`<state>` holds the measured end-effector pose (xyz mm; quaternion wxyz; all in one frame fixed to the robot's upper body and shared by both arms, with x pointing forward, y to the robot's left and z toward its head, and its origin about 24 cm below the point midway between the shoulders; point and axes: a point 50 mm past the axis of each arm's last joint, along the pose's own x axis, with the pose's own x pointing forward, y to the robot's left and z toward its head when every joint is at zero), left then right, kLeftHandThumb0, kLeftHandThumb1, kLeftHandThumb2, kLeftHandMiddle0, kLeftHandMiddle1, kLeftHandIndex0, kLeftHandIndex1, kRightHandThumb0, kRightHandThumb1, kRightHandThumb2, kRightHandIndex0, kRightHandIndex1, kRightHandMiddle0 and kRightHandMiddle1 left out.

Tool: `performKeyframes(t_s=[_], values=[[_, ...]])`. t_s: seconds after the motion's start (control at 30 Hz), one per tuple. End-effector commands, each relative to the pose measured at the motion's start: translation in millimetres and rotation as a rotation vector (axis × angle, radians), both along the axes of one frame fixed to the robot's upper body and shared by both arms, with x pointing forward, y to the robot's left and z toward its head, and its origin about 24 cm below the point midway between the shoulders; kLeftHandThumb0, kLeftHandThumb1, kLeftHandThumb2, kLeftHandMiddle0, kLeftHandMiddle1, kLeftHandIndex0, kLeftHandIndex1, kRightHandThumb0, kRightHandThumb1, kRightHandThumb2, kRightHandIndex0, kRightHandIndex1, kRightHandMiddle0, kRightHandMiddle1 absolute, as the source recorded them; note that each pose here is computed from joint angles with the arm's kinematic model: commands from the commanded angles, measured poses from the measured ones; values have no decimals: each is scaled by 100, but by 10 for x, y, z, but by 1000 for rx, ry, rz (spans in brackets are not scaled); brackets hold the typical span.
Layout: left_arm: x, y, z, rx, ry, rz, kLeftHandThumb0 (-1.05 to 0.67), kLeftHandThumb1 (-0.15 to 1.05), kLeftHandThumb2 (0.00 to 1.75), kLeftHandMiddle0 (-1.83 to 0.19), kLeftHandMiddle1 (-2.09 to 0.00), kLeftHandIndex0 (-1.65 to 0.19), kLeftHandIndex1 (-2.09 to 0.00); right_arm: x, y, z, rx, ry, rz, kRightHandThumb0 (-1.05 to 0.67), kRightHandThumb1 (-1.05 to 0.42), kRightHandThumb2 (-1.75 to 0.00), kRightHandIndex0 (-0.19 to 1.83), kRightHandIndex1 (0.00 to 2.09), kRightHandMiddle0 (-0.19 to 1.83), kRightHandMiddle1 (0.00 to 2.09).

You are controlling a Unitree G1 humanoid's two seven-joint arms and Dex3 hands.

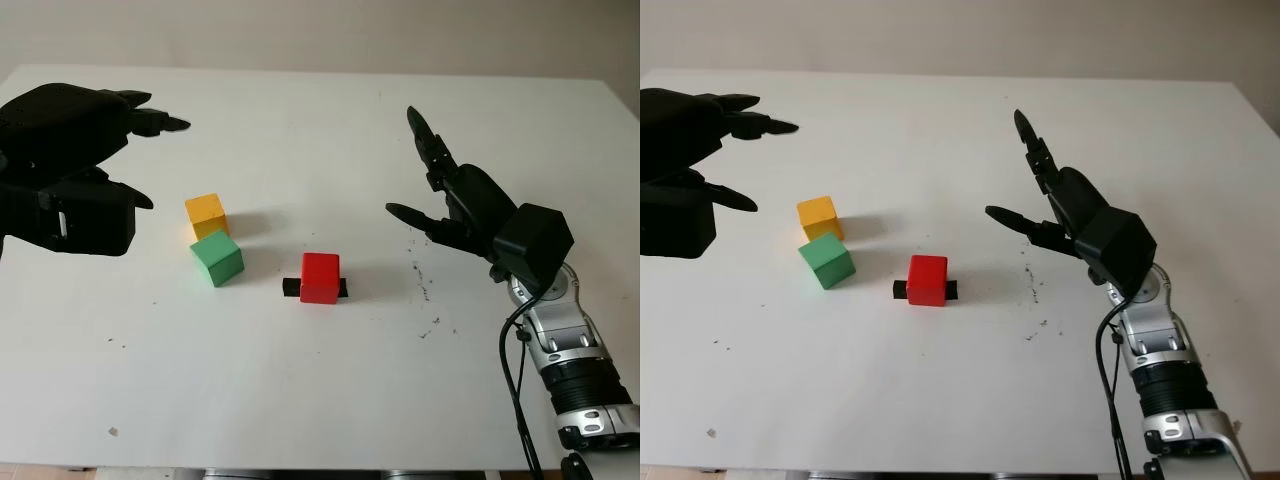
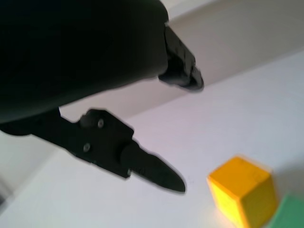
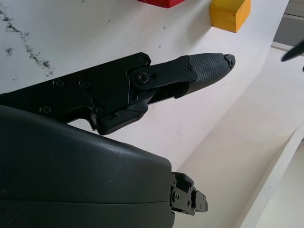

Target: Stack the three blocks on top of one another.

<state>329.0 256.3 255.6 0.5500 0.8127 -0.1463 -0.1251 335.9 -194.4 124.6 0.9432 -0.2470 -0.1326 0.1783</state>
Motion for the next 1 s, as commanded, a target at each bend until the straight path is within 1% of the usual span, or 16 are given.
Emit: performKeyframes(t_s=[0.0, 0.17, 0.27, 0.3, 0.37, 0.5, 0.57, 0.6, 0.7, 0.77, 0.83, 0.97], values=[[21, 16, 19, 109, -26, -45, -39, 78, 4, -11, -5, -28, -5, -6, -21, 17, 11, -19, -11, -75, -105, -13, -19, 1, -15, 6], [97, -17, -53, 308, -75, -169, -42, 78, 5, -7, -4, -24, -4, -10, -32, 11, 53, -8, -24, -75, -105, -10, -19, 0, -14, 6], [147, -61, -116, 406, -129, -242, -34, 82, 6, -2, -3, -18, -3, -5, -36, -4, 78, 1, -21, -75, -105, -9, -19, 0, -15, 5], [160, -68, -132, 426, -144, -262, -29, 82, 6, -2, -4, -17, -3, -5, -35, -8, 84, 5, -20, -75, -105, -9, -19, 0, -15, 5], [187, -95, -164, 463, -176, -313, -25, 81, 5, -3, -5, -16, -3, -9, -37, -21, 80, -3, -17, -75, -105, -10, -19, 0, -15, 5], [238, -125, -213, 470, -205, -379, -24, 80, 5, -3, -5, -16, -4, -9, -31, -38, 86, -12, -17, -75, -105, -11, -19, 0, -15, 6], [274, -148, -232, 458, -209, -395, -29, 79, 5, -2, -5, -20, -6, -13, -23, -41, 100, -2, -13, -75, -105, -10, -19, 0, -15, 5], [287, -152, -237, 454, -210, -399, -34, 79, 5, -2, -5, -21, -7, -15, -21, -42, 103, 1, -12, -74, -105, -9, -19, 0, -15, 5], [327, -170, -246, 382, -153, -379, -47, 79, 5, 1, -4, -24, -7, -21, -17, -49, 105, 14, -21, -75, -105, -8, -19, 0, -15, 5], [344, -195, -250, 339, -117, -371, -49, 80, 6, 2, -4, -26, -8, -28, -13, -49, 106, 16, -27, -76, -105, -8, -19, 0, -15, 6], [357, -226, -263, 310, -92, -369, -48, 81, 6, 2, -5, -28, -9, -36, -13, -46, 108, 10, -28, -76, -105, -7, -19, 0, -15, 5], [380, -302, -310, 331, -85, -384, -52, 78, 5, -3, -6, -34, -10, -49, -33, -40, 95, -1, -32, -75, -105, -8, -19, 1, -14, 6]])
